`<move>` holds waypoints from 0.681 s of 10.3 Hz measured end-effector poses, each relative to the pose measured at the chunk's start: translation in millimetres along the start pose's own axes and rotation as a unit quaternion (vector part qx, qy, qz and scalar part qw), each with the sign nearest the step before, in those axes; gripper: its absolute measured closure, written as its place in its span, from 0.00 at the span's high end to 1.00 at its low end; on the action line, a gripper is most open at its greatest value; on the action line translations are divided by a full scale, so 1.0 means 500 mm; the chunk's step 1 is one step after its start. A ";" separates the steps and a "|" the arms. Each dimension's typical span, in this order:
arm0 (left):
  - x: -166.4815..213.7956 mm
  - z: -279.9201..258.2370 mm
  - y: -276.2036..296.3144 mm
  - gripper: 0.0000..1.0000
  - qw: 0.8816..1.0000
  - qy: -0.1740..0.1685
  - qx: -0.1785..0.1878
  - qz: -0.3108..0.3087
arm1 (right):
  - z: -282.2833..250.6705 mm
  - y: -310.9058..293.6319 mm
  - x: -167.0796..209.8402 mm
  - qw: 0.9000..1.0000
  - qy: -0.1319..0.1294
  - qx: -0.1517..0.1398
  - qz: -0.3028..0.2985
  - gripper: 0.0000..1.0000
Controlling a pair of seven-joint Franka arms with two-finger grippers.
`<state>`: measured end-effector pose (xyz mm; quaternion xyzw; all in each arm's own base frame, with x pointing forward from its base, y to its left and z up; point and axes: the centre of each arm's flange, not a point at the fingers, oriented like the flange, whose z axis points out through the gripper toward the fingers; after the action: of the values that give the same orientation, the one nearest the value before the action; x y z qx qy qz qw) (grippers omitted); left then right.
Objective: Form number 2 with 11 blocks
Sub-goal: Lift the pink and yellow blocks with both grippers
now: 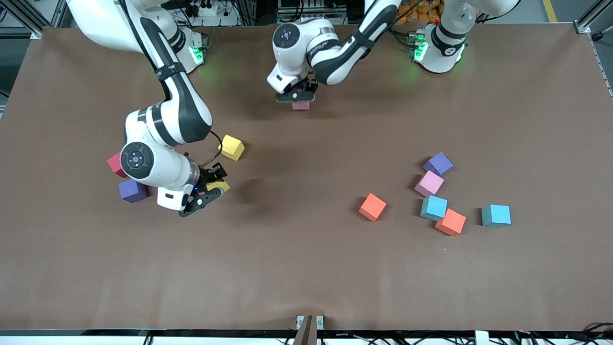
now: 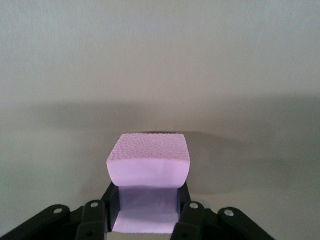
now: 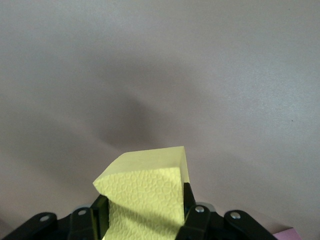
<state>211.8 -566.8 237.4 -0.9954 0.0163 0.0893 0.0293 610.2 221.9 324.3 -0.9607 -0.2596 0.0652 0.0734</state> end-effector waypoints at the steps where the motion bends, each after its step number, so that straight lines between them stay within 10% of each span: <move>1: -0.022 0.015 -0.006 0.48 1.000 -0.005 0.008 0.005 | -0.006 -0.004 -0.004 1.000 -0.004 0.001 -0.006 0.56; 7: 0.005 0.022 -0.027 0.48 1.000 -0.009 0.005 -0.008 | -0.024 -0.028 -0.012 0.999 -0.016 -0.008 -0.038 0.56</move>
<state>212.7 -552.5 227.0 -0.9946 0.0082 0.0975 0.0357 600.1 229.4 339.0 -0.9497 -0.2972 0.0759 0.0637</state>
